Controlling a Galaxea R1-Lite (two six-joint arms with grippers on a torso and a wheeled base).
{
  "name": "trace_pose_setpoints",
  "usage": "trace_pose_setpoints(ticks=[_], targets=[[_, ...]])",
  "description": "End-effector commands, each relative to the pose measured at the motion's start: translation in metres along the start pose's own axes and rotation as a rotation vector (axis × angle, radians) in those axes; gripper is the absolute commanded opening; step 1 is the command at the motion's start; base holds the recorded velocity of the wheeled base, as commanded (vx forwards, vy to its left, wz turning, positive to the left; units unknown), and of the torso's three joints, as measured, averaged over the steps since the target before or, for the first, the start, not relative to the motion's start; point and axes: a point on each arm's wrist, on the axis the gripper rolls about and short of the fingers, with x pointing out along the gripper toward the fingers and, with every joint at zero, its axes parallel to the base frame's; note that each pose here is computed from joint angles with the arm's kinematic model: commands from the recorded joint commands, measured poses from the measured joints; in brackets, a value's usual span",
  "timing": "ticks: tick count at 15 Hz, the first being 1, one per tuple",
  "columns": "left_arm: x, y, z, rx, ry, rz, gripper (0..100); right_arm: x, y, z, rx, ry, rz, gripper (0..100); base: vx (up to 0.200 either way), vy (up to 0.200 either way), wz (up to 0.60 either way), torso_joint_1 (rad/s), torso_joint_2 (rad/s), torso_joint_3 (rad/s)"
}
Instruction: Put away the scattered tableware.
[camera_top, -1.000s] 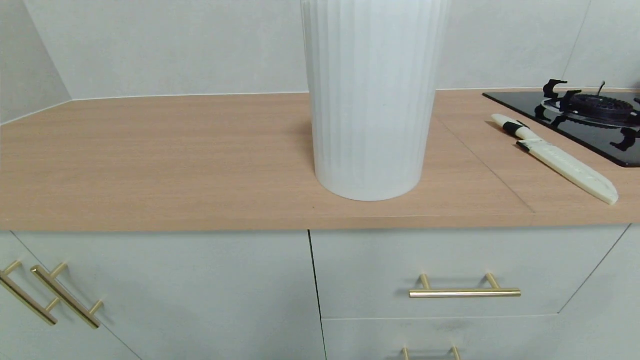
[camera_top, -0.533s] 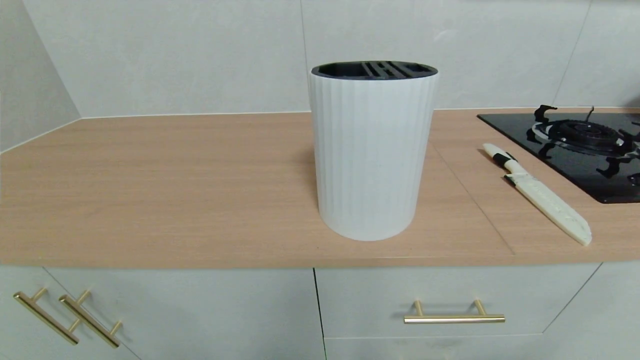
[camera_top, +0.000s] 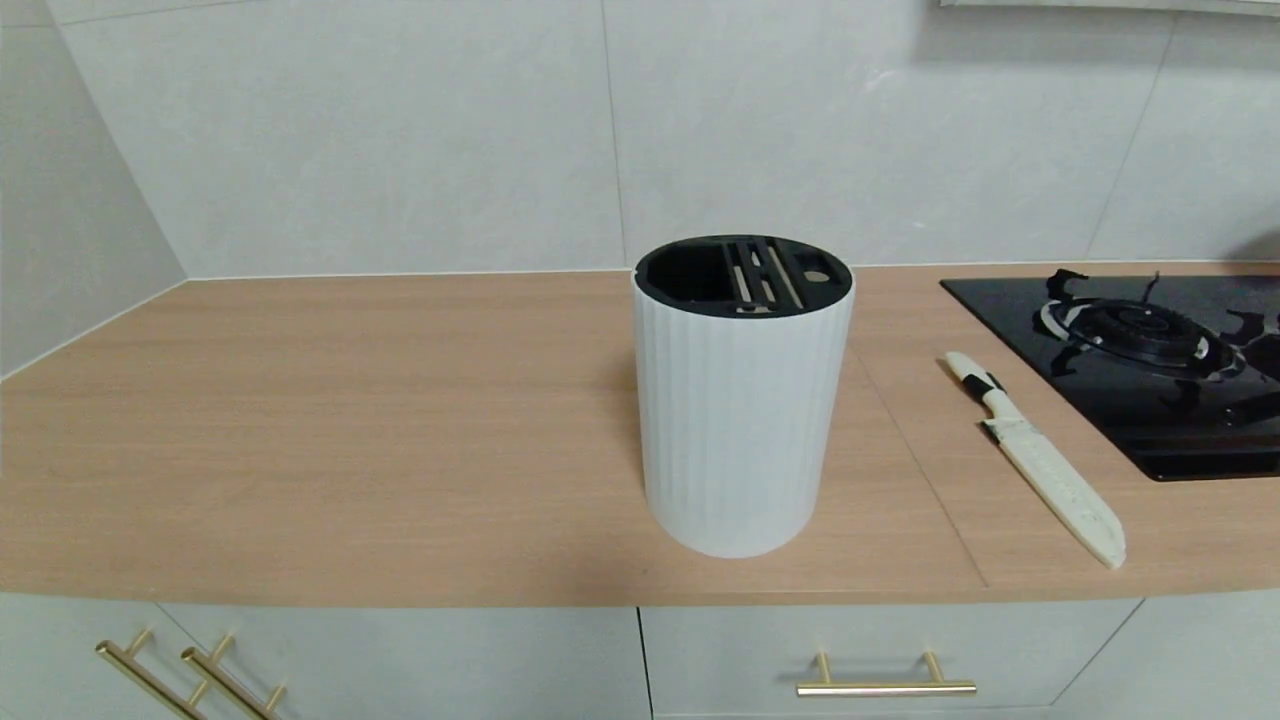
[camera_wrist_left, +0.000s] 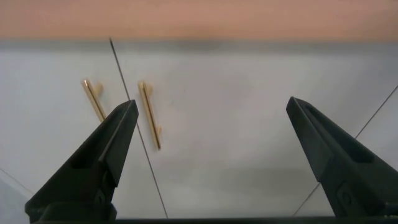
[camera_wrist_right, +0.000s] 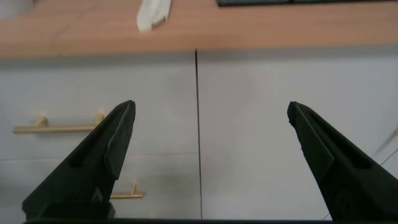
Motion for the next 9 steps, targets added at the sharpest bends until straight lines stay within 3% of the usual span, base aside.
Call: trace_pose_setpoints(ticks=[1, 9], targets=[[0.0000, 0.0000, 0.0000, 0.000, 0.001, 0.000, 100, 0.0001, 0.0000, 0.0000, 0.000, 0.001, 0.000, 100, 0.000, 0.000, 0.00, 0.217, -0.49, -0.290], [0.0000, 0.0000, 0.0000, 0.000, 0.001, 0.000, 100, 0.0001, 0.0000, 0.0000, 0.000, 0.001, 0.000, 100, 0.000, 0.000, 0.00, 0.224, -0.51, -0.292]])
